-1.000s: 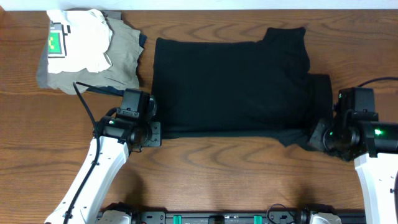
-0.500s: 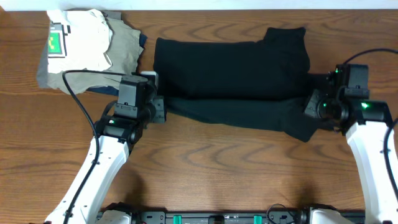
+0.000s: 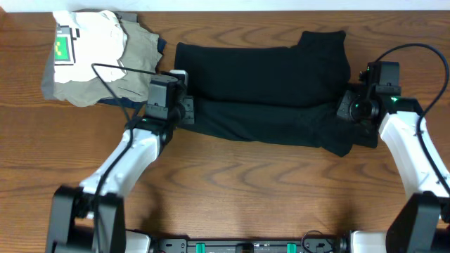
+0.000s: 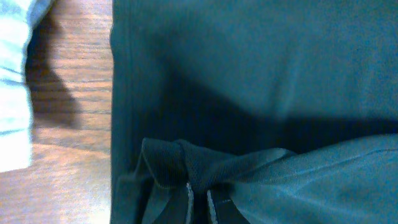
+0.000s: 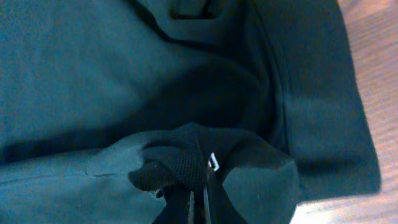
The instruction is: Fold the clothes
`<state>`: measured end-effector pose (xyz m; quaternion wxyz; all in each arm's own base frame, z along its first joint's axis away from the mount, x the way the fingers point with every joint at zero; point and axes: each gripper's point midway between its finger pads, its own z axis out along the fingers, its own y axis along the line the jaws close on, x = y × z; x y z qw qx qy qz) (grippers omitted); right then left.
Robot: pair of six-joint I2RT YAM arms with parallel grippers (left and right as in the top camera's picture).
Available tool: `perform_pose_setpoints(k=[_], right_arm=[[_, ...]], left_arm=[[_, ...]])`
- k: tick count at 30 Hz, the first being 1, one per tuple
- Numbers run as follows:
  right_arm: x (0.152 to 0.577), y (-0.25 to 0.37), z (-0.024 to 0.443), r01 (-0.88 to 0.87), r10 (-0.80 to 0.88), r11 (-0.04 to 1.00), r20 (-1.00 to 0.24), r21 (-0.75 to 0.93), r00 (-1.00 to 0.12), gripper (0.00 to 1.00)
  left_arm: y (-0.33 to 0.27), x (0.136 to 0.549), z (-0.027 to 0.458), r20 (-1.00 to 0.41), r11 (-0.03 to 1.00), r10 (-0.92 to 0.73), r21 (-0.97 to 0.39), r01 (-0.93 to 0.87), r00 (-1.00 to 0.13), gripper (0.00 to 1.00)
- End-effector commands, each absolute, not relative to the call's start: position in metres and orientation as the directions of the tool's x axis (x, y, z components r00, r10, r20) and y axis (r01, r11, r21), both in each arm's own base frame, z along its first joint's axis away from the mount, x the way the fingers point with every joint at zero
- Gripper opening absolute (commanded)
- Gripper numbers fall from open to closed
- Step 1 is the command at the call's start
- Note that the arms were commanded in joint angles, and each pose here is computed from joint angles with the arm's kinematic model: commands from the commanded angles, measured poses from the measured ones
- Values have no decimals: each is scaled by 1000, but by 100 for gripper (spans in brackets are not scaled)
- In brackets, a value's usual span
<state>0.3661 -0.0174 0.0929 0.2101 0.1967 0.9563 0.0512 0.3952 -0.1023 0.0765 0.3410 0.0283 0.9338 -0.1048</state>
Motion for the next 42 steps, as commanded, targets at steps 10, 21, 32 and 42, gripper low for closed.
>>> perform_pose_setpoints(k=[10,21,32,42], right_arm=[[391,-25,123,251,288,958,-458,142,-841,99],[433,-20,201,98,152,988,-611,122,-777,99],[445,-14,162,45,95,993,-538,105,-838,99],[445,-14,160,45,94,994,-534,104,-840,99]], left_arm=[[-89,414,64,-626,981,-36,-171,92,-779,98],[-86,459,166,-627,977,44,-135,164,-777,98],[-96,560,147,-642,979,87,-88,185,-761,98],[-79,611,84,-668,992,104,19,123,-737,98]])
